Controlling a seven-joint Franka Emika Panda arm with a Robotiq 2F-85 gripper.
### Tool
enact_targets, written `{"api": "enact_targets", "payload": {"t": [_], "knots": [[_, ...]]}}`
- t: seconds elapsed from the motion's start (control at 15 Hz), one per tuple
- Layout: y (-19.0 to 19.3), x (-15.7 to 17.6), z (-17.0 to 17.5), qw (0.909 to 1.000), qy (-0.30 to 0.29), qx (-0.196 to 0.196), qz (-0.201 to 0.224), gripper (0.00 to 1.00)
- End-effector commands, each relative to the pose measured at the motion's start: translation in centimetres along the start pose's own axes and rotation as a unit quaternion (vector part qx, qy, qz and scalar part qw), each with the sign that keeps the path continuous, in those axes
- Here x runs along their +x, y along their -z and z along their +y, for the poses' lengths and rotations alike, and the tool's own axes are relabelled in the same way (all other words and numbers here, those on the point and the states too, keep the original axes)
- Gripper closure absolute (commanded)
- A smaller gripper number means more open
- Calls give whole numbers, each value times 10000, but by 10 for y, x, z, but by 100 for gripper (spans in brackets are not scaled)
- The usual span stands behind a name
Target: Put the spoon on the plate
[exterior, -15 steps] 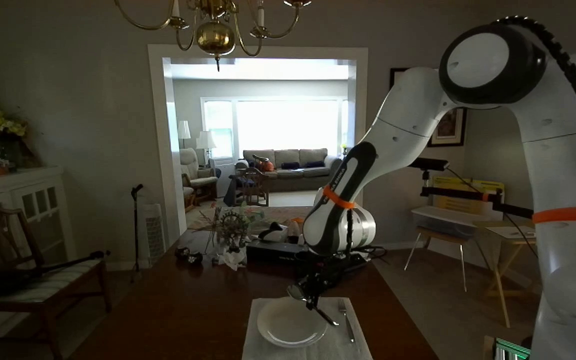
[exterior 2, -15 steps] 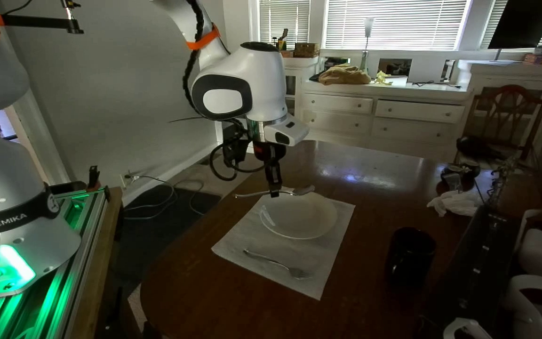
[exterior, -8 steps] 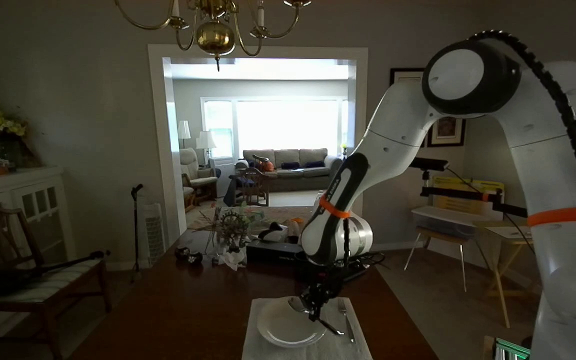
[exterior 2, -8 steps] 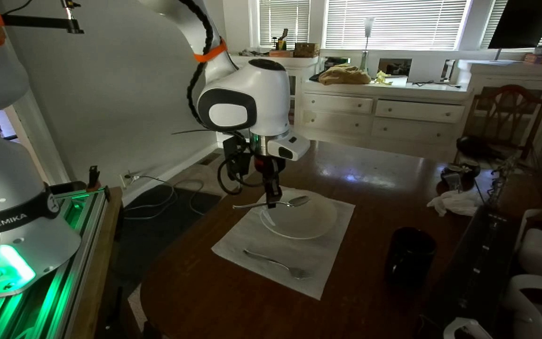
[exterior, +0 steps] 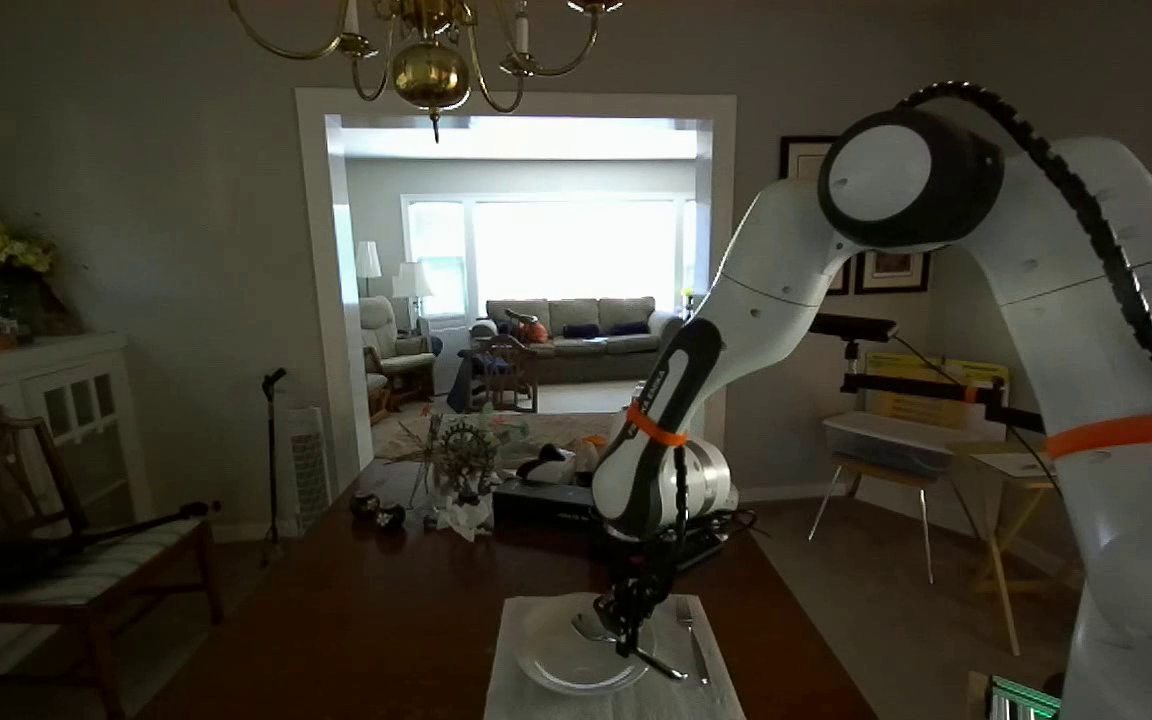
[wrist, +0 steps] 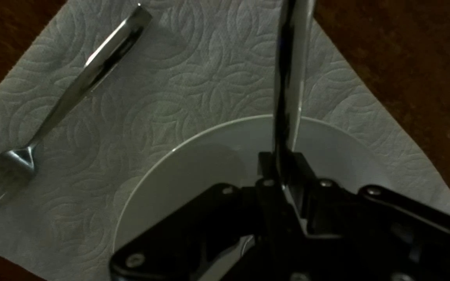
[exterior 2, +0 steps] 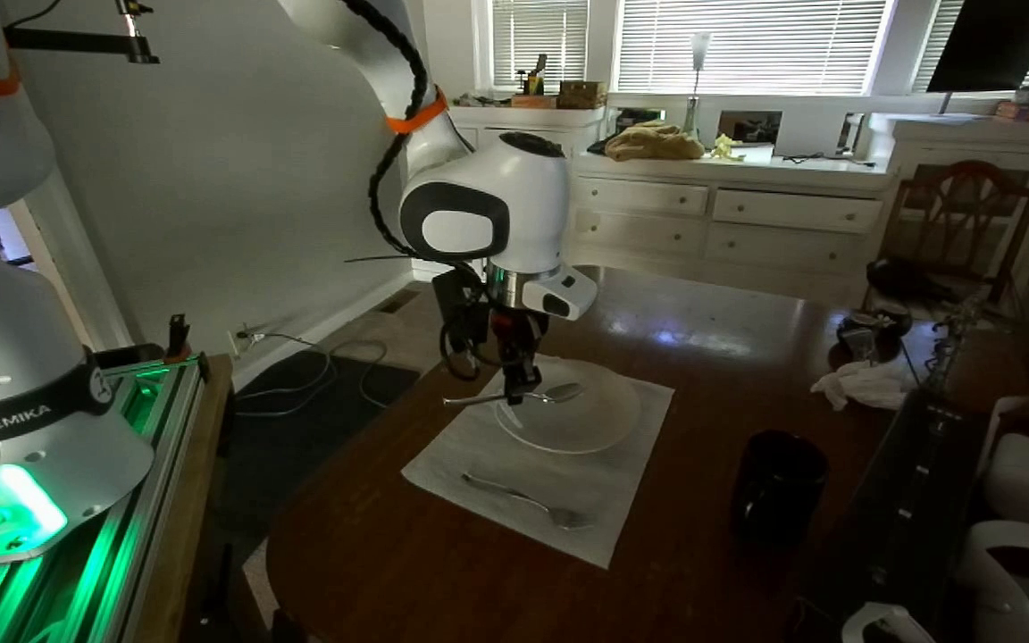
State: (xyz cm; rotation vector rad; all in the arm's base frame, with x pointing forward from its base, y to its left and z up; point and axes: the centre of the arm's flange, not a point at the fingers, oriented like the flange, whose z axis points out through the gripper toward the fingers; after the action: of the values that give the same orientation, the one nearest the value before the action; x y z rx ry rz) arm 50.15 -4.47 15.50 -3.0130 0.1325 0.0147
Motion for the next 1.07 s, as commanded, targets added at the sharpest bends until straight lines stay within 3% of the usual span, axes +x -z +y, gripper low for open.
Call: {"api": "enact_targets", "payload": {"t": [0.0,0.4,1.0], "knots": [[-6,12,3,9995,118,39,-282,96],[-13,16,8,9987,62,27,-508,96],[-25,30,11,9988,38,-23,-489,96]]}}
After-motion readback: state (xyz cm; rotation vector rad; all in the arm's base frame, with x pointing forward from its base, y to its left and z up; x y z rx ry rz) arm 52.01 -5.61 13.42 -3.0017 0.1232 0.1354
